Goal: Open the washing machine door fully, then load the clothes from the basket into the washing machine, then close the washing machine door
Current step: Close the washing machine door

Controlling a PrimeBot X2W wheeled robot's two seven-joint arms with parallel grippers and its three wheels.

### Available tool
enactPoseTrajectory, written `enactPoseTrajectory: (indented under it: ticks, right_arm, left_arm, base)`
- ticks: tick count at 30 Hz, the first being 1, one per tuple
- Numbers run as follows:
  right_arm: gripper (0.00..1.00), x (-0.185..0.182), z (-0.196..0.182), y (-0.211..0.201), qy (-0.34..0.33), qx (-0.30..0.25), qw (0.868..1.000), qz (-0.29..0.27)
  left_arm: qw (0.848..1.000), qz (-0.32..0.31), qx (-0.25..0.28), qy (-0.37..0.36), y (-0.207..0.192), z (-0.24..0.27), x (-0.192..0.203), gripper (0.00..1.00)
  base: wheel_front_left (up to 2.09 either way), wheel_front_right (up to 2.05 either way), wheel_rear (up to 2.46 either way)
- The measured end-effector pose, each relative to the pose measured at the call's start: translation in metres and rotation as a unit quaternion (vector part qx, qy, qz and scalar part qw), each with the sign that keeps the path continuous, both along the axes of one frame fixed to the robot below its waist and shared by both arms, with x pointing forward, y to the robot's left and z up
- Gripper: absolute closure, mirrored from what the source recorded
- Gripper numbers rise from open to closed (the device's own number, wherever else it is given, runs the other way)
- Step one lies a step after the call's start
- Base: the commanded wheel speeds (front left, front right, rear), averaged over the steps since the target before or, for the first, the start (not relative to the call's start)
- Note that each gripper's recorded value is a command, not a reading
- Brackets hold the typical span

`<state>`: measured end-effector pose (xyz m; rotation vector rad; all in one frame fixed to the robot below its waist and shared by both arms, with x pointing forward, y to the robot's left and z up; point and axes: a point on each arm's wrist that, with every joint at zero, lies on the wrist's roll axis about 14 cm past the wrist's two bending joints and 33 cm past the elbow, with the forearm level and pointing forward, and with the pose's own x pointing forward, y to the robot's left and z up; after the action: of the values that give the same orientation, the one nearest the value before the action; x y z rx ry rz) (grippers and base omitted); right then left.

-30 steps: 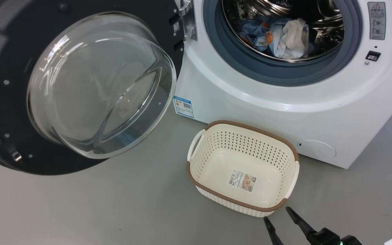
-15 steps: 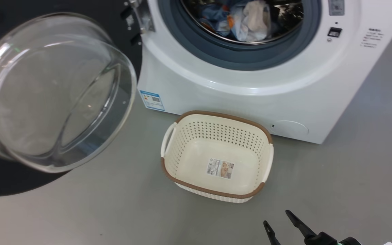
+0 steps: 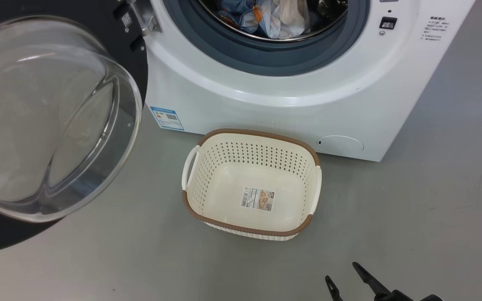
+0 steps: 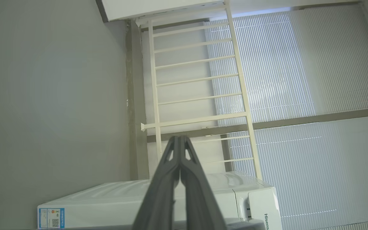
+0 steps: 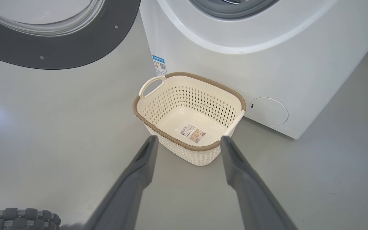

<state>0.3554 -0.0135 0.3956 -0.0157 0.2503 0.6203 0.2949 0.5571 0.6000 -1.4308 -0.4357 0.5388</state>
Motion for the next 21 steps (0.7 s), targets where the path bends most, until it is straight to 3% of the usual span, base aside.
enactPoseTrajectory:
  ticks: [9,21]
  right_arm:
    - [0.0,0.0,0.002,0.004,-0.008,-0.006,1.0,0.01]
    - [0.0,-0.004,0.001,0.004,-0.008,-0.011,1.0,0.014]
  left_arm:
    - [0.999,-0.006,-0.029,0.028,-0.006,-0.028,-0.016,1.0]
    - [0.994,-0.093,-0.05,0.027,-0.036,-0.04,0.001,1.0]
  base:
    - [0.0,0.0,0.0]
    - [0.0,0.0,0.0]
